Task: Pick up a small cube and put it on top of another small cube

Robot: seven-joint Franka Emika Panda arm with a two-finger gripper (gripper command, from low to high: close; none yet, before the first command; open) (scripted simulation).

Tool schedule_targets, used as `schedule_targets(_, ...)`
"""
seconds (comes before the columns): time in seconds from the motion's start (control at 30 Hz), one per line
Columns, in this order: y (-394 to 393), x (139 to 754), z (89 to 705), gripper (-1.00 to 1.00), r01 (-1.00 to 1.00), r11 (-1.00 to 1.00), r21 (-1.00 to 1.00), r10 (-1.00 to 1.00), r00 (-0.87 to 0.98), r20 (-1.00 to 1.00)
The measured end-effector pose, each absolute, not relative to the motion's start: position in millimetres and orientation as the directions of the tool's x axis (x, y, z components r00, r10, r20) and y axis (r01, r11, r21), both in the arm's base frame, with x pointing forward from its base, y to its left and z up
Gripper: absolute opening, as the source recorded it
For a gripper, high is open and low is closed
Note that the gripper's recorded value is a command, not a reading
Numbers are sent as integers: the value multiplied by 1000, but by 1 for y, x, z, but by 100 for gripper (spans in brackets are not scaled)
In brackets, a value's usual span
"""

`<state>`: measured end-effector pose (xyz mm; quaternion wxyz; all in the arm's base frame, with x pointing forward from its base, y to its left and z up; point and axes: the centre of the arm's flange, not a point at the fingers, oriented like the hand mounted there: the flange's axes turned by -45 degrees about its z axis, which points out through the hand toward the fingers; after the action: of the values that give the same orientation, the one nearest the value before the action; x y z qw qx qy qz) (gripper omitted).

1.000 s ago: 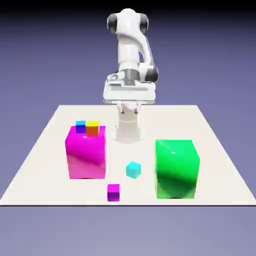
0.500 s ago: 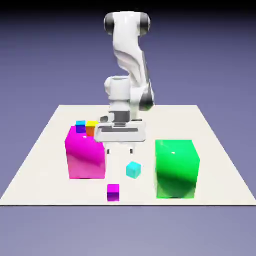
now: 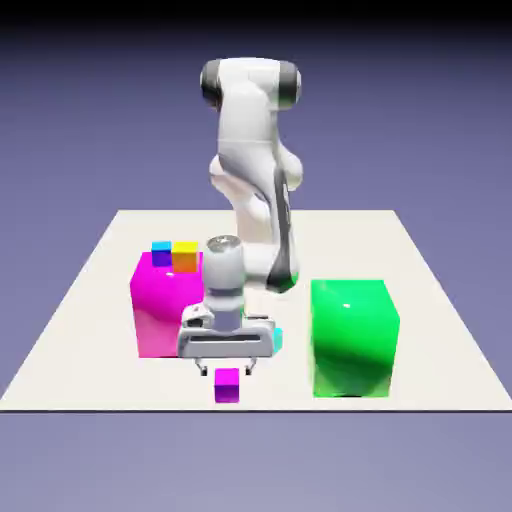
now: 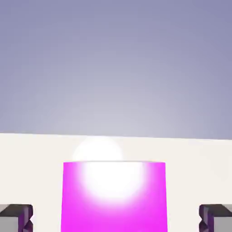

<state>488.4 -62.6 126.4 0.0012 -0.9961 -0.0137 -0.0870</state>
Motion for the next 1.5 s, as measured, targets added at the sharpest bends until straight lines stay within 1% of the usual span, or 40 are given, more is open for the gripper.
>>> schedule_targets(0.07, -63, 488, 126, -100, 27, -1000, 0, 27, 985, 173)
schedule_targets(0.27, -63, 480, 196, -100, 27, -1000, 0, 27, 985, 173)
schedule_targets(0.3, -63, 480, 196, -100, 27, -1000, 0, 27, 985, 173)
schedule_targets(0.5, -30, 436, 237, -100, 142, -989, 49, 148, 973, 174)
schedule_targets(0.7, 1, 381, 258, -100, 246, -968, 52, 252, 951, 178)
schedule_targets(0.87, 32, 329, 262, -100, 346, -938, 22, 344, 920, 188)
schedule_targets(0.9, 20, 319, 253, -100, 315, -949, 1, 310, 934, 174)
schedule_targets(1.5, 26, 337, 220, -100, 326, -940, -102, 308, 937, 163)
